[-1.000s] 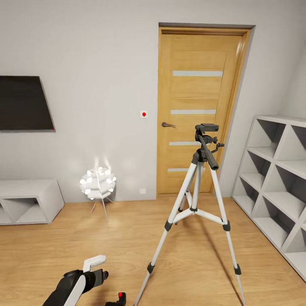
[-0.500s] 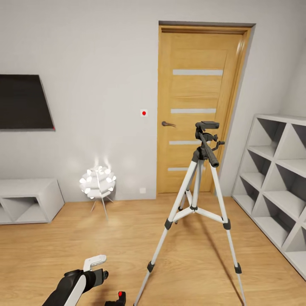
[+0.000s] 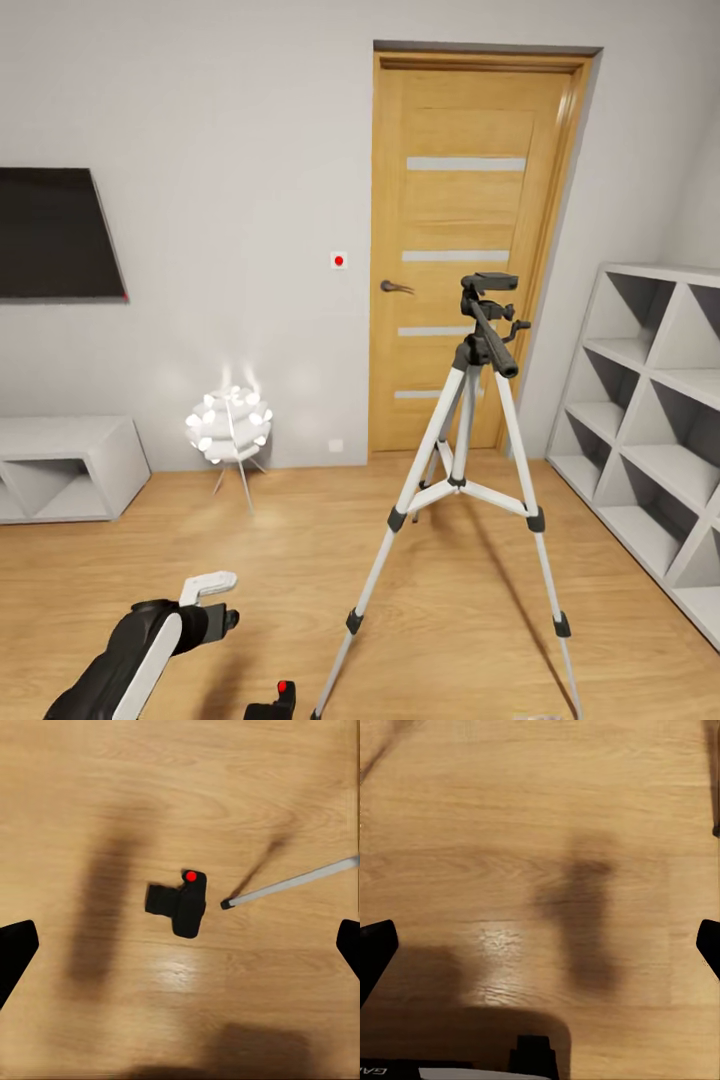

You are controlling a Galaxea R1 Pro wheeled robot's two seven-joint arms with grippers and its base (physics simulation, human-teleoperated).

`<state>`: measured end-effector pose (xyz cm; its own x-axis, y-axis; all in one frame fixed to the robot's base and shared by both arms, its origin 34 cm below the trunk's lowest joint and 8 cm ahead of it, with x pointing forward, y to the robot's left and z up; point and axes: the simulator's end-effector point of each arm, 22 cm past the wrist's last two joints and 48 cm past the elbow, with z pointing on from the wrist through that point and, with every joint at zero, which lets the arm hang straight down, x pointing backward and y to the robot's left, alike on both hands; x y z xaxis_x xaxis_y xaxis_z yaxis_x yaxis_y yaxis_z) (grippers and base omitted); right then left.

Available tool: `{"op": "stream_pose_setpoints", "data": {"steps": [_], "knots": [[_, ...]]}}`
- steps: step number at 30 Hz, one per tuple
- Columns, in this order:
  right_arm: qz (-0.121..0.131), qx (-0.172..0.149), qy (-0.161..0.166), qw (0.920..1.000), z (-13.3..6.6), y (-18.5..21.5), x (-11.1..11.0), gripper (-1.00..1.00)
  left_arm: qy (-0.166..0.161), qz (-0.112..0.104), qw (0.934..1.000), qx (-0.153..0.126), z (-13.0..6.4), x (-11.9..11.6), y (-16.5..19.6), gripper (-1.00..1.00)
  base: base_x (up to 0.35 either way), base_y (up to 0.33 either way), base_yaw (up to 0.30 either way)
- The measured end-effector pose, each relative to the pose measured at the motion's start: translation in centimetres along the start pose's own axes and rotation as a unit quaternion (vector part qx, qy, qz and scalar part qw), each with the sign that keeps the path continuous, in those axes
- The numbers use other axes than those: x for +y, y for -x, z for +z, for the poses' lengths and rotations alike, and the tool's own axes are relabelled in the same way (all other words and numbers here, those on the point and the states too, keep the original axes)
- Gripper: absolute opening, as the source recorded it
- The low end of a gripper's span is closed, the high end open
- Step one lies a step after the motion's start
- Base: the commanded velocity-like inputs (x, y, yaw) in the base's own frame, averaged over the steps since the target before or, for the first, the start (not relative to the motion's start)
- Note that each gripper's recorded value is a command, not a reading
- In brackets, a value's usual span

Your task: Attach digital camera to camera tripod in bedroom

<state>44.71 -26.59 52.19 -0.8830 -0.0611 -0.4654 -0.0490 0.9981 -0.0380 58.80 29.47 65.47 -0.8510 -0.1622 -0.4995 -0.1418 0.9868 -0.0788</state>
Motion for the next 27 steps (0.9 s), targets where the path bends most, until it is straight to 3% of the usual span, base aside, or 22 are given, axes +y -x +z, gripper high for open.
{"op": "stream_pose_setpoints", "data": {"steps": [5,10,20,27], "knots": [[0.001,-0.015,0.001,0.9999,0.0,1.7,0.2,1.00,-0.007,0.003,0.9999,-0.008,0.0,-0.5,1.0,1.00,0.000,0.000,0.000],[0.004,-0.037,0.004,0.9993,-1.3,5.5,0.7,1.00,0.004,0.006,0.9998,-0.017,0.0,0.0,2.8,1.00,0.000,0.000,0.000],[0.004,-0.046,0.006,0.9989,-0.5,5.8,1.0,1.00,0.023,0.001,0.9993,-0.030,0.6,0.5,5.5,1.00,0.000,0.000,0.000],[0.003,-0.052,0.006,0.9986,0.2,5.8,1.0,1.00,0.027,-0.009,0.9996,-0.004,3.2,0.4,3.0,1.00,0.000,0.000,0.000]]}}
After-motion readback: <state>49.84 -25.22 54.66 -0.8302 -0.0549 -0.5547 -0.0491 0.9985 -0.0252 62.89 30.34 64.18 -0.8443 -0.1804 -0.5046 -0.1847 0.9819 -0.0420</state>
